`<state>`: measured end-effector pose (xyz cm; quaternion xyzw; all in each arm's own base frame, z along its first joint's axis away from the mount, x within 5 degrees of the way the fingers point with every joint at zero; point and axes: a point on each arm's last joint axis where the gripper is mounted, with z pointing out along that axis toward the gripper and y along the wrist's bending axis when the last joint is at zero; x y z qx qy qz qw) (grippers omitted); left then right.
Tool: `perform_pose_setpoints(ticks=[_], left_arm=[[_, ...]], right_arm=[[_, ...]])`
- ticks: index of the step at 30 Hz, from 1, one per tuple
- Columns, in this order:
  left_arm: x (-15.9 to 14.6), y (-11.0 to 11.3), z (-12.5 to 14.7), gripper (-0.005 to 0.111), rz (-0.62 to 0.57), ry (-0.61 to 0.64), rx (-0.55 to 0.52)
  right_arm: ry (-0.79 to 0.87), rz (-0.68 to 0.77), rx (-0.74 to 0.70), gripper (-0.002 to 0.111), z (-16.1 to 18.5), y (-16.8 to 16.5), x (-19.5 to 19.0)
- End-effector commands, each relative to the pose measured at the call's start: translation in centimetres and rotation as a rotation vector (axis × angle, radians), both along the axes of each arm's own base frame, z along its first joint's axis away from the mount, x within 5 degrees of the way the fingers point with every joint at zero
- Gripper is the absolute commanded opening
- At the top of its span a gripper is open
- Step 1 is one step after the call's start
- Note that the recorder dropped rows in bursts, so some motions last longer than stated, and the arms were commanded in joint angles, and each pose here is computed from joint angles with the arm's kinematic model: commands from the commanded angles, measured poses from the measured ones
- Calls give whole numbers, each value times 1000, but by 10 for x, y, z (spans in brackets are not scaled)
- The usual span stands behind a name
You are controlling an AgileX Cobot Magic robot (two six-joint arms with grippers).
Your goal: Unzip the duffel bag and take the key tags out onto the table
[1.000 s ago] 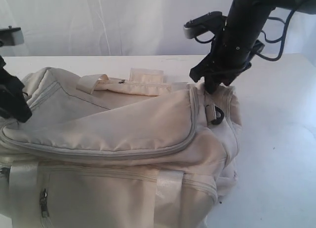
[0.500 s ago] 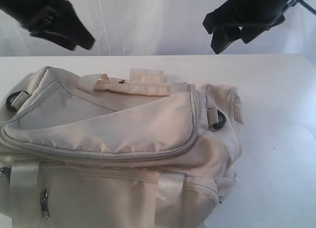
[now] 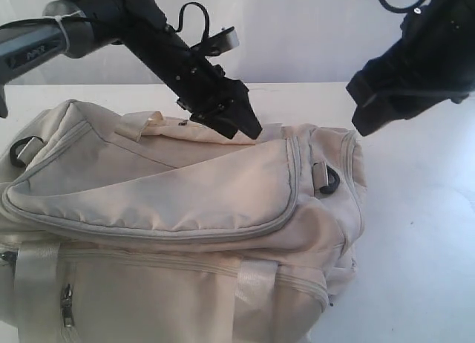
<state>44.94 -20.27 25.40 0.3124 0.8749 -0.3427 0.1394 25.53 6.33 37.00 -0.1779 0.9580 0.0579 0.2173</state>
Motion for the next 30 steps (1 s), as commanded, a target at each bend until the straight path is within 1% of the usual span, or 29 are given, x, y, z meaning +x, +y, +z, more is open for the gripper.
perform_pose_setpoints(ticks=[1, 4, 8, 10, 11, 12, 13, 14, 15, 16, 19, 23, 25, 28, 30], left_arm=[[6, -17, -10, 67, -4, -5, -35], [10, -24, -15, 67, 7, -2, -68], [15, -28, -23, 67, 30, -16, -86], [17, -32, -22, 66, 21, -35, -135], [17, -33, -19, 63, 2, -58, -165], [17, -35, -17, 57, -9, -80, -190], [19, -35, -10, 41, 1, -105, -214], [19, -34, -5, 30, 4, -122, -220], [20, -33, 1, 12, 8, -138, -223], [21, -31, 2, 0, 12, -148, -222], [20, -24, 17, 0, 20, -180, -228], [15, -13, 43, 0, 20, -228, -235], [10, -8, 60, 0, 16, -263, -242], [1, -2, 84, 0, 6, -321, -257], [-1, -2, 89, 0, 2, -333, -258]], right_arm=[[-8, -8, -1, 54, -7, -5, -11], [-17, -11, 1, 54, -11, -5, -11], [-28, -14, 3, 54, -13, -5, -10], [-30, -14, 4, 54, -13, -5, -10], [-32, -14, 4, 54, -13, -5, -9], [-34, -14, 5, 54, -12, -5, -9], [-41, -15, 6, 54, -12, -5, -9], [-46, -16, 7, 54, -12, -4, -8], [-50, -16, 8, 54, -12, -4, -8], [-52, -16, 8, 54, -12, -4, -8], [-62, -17, 10, 54, -11, -4, -7], [-152, -27, 30, 54, -7, -3, 0], [-230, -37, 46, 54, -5, -2, 10], [-343, -58, 64, 54, -12, 2, 38], [-363, -88, 70, 54, -18, -2, 56]])
